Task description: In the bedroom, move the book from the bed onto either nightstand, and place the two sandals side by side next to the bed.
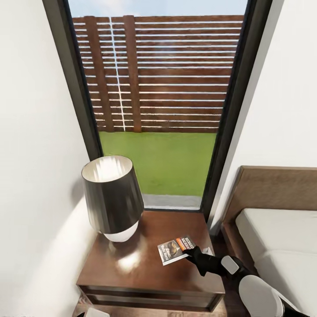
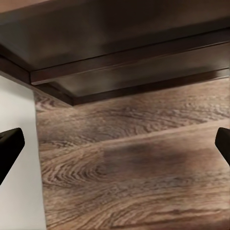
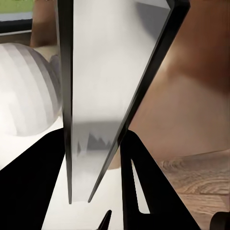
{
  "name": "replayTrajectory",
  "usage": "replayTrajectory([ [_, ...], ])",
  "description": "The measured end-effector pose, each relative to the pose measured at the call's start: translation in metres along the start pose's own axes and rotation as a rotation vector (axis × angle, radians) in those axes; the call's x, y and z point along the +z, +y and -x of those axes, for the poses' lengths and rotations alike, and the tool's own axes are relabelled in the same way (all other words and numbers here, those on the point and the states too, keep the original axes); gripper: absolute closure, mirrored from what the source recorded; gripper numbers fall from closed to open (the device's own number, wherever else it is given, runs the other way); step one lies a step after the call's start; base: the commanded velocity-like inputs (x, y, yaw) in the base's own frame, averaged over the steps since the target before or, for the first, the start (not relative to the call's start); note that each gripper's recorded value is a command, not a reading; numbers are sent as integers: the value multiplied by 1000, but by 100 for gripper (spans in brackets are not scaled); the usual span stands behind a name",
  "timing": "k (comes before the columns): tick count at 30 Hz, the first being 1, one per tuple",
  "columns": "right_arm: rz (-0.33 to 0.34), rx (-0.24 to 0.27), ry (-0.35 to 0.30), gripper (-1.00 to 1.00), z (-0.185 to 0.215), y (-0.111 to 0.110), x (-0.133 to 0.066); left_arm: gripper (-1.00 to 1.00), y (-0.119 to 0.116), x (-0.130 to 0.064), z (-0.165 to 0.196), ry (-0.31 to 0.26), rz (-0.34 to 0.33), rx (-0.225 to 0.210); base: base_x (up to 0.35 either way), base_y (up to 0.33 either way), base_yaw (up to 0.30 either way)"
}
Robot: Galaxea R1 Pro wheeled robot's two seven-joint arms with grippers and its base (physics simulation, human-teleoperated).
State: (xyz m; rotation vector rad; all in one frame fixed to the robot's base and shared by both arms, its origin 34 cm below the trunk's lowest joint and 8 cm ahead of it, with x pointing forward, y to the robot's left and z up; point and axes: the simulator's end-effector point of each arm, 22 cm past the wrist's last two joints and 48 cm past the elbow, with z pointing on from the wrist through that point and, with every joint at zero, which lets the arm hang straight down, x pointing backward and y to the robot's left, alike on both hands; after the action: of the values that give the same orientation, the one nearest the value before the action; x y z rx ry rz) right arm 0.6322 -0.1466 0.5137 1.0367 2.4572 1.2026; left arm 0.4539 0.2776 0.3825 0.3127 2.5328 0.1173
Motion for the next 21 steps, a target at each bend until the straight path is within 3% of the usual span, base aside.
replayTrajectory([
  [16,12,-11,-20,100,15,9,-2,-100,-1,3,-3,0,0,0,0,0,0],
  [21,11,-18,-23,100,18,1,3,-100,-3,10,-9,0,-1,1,0,0,0],
])
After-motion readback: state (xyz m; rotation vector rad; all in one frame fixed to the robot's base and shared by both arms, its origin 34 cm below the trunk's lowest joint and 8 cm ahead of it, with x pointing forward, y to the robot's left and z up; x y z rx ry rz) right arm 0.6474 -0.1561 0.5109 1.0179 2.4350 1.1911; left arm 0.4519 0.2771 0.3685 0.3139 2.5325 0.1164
